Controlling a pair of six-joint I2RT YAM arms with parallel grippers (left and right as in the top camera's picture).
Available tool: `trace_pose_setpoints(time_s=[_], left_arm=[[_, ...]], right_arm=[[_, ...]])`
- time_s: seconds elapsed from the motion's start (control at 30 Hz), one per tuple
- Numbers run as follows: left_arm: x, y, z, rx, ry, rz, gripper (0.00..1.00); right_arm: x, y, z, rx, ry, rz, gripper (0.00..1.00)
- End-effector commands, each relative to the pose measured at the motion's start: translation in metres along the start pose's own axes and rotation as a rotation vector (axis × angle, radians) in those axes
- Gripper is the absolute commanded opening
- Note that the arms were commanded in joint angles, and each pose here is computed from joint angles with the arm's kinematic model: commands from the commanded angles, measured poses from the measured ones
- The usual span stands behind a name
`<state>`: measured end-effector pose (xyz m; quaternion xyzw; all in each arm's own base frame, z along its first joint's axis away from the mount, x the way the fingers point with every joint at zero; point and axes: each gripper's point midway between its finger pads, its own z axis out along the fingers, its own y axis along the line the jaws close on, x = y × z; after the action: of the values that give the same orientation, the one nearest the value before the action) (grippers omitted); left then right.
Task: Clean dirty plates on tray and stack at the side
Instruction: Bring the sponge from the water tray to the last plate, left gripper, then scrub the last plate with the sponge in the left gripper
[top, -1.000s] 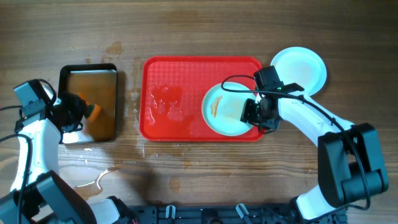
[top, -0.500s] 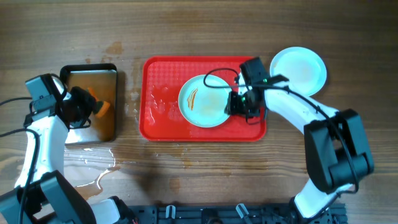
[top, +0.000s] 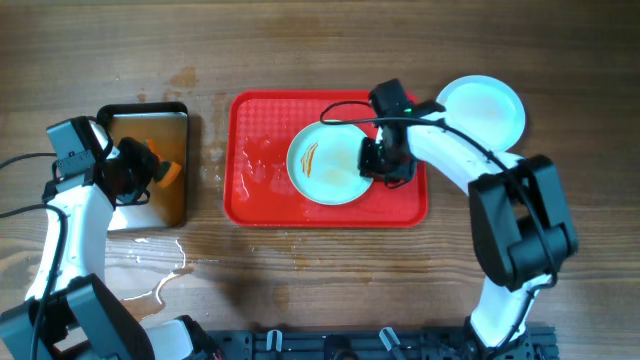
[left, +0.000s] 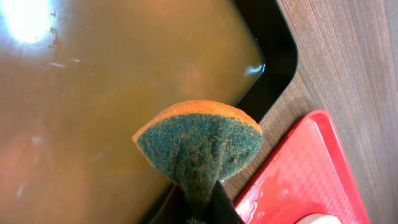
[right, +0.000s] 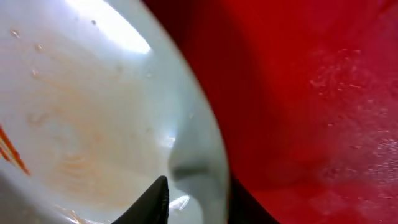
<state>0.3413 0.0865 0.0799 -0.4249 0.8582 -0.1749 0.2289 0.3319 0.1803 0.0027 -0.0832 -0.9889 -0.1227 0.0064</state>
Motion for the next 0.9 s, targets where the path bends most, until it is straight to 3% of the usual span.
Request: trace_pose_setpoints(time_s=[0.0, 0.13, 0.3, 0.37, 0.43, 0.63, 0.7, 0.73, 0.77, 0.8, 0.83, 0.87], left_arm=[[0.001, -0.004, -0.001, 0.016, 0.001, 0.012, 0.04], [0.002, -0.004, -0.001, 0.016, 0.002, 0.011, 0.04], [0.022, -0.022, 0.004, 0.041, 0.056, 0.071, 0.04], [0.043, -0.048, 0.008, 0.11, 0.105, 0.187, 0.04], [0.062, -0.07, 0.011, 0.146, 0.127, 0.262, 0.04], [0.131, -0.122, 0.033, 0.24, 0.217, 0.468, 0.04], [0.152, -0.132, 0.042, 0.258, 0.251, 0.511, 0.04], [0.161, -0.136, 0.045, 0.266, 0.265, 0.512, 0.04], [0.169, -0.14, 0.048, 0.273, 0.275, 0.507, 0.04], [0.176, -0.144, 0.05, 0.282, 0.285, 0.518, 0.04], [0.19, -0.15, 0.053, 0.298, 0.296, 0.551, 0.04], [0.196, -0.152, 0.056, 0.301, 0.301, 0.567, 0.04]], right_arm=[[0.003, 0.001, 0.018, 0.033, 0.014, 0.043, 0.27], [0.001, 0.003, 0.018, 0.022, 0.007, 0.094, 0.19], [-0.023, 0.017, 0.017, -0.027, -0.092, -0.083, 0.15], [-0.028, 0.018, 0.017, -0.023, -0.113, -0.157, 0.14], [-0.027, 0.016, 0.02, -0.014, -0.108, -0.151, 0.04], [-0.036, 0.002, 0.023, 0.065, -0.15, -0.147, 0.04], [-0.036, 0.002, 0.024, 0.066, -0.148, -0.146, 0.11], [-0.031, 0.002, 0.024, 0.06, -0.128, -0.145, 0.31], [-0.028, 0.001, 0.025, 0.058, -0.111, -0.143, 0.37], [-0.026, 0.0, 0.025, 0.062, -0.104, -0.144, 0.28], [-0.026, 0.002, 0.025, 0.054, -0.103, -0.201, 0.04], [-0.027, 0.004, 0.025, 0.046, -0.105, -0.233, 0.04]])
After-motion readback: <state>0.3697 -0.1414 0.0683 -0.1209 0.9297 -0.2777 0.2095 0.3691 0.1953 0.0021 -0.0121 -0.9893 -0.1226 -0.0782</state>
